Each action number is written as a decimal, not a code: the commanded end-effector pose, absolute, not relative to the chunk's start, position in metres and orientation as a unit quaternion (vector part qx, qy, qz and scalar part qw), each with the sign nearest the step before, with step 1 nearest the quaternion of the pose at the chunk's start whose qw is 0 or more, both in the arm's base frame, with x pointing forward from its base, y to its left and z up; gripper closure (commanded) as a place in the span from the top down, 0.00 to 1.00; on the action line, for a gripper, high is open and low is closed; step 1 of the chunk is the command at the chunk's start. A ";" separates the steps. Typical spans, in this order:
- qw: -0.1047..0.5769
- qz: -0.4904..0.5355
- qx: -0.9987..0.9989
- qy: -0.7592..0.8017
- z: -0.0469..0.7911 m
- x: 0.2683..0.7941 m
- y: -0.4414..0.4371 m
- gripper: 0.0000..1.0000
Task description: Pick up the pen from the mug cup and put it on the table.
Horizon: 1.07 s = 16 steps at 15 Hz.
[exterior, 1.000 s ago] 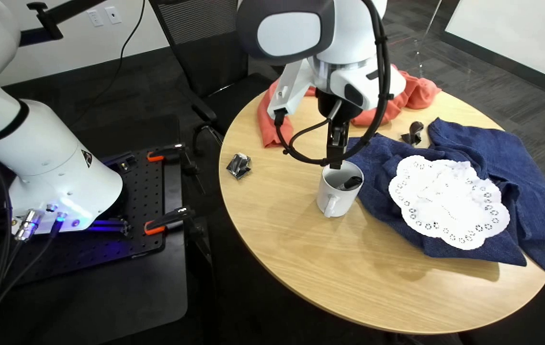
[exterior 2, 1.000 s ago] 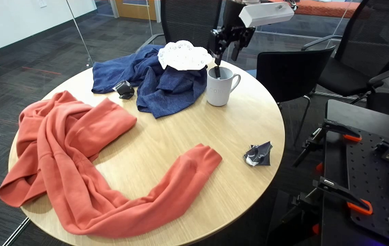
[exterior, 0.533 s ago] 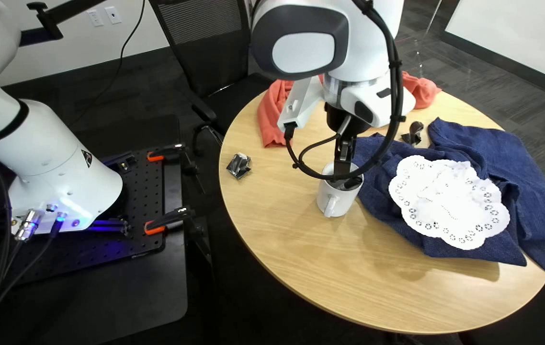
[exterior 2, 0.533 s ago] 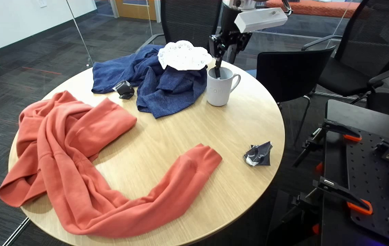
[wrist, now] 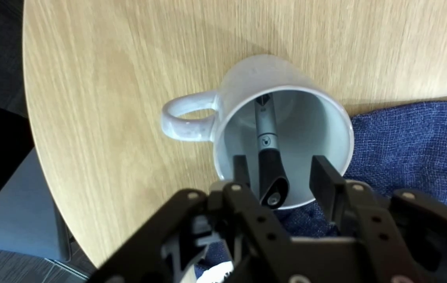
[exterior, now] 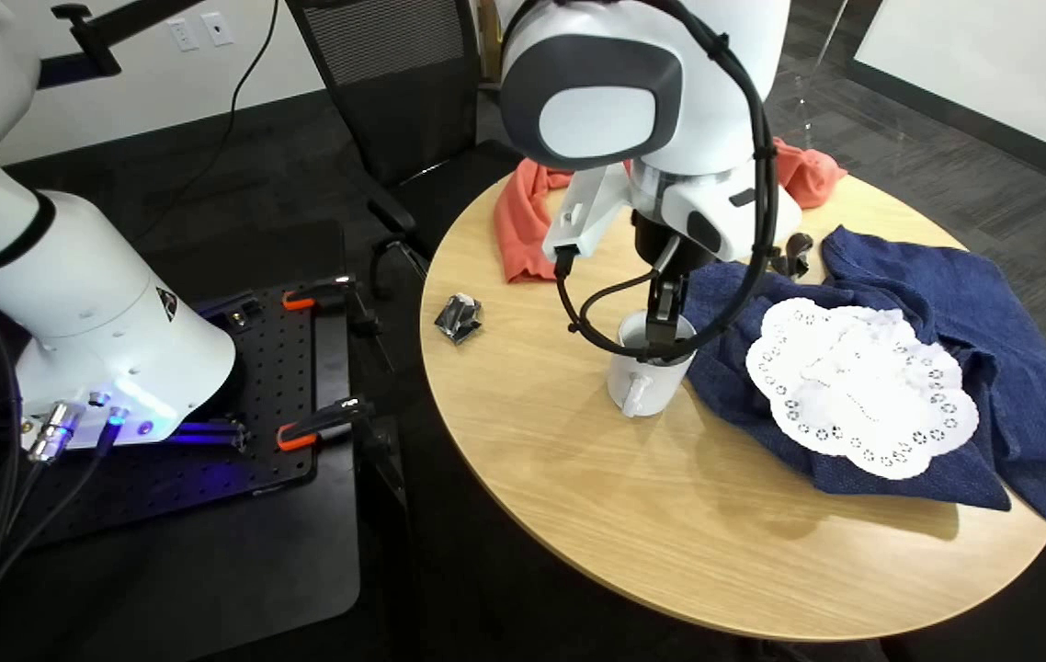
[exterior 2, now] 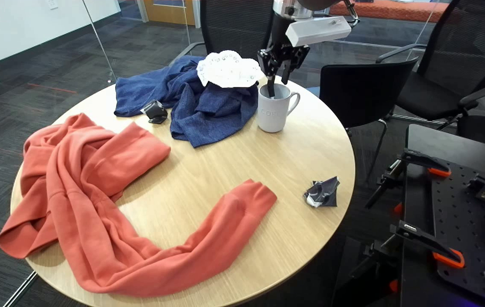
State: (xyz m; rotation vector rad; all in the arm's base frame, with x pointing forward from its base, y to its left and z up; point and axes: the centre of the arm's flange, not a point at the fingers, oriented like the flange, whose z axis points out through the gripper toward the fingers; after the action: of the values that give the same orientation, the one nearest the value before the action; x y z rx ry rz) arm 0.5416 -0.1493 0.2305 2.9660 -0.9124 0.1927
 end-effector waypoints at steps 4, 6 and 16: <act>0.008 0.073 0.948 -0.310 0.221 0.554 -0.147 0.45; 0.010 0.078 0.948 -0.309 0.217 0.555 -0.146 0.45; 0.027 0.106 0.947 -0.303 0.198 0.558 -0.147 0.41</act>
State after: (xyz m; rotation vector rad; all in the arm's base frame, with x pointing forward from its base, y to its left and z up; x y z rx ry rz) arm 0.5519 -0.1472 0.2024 2.9508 -0.9060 0.2875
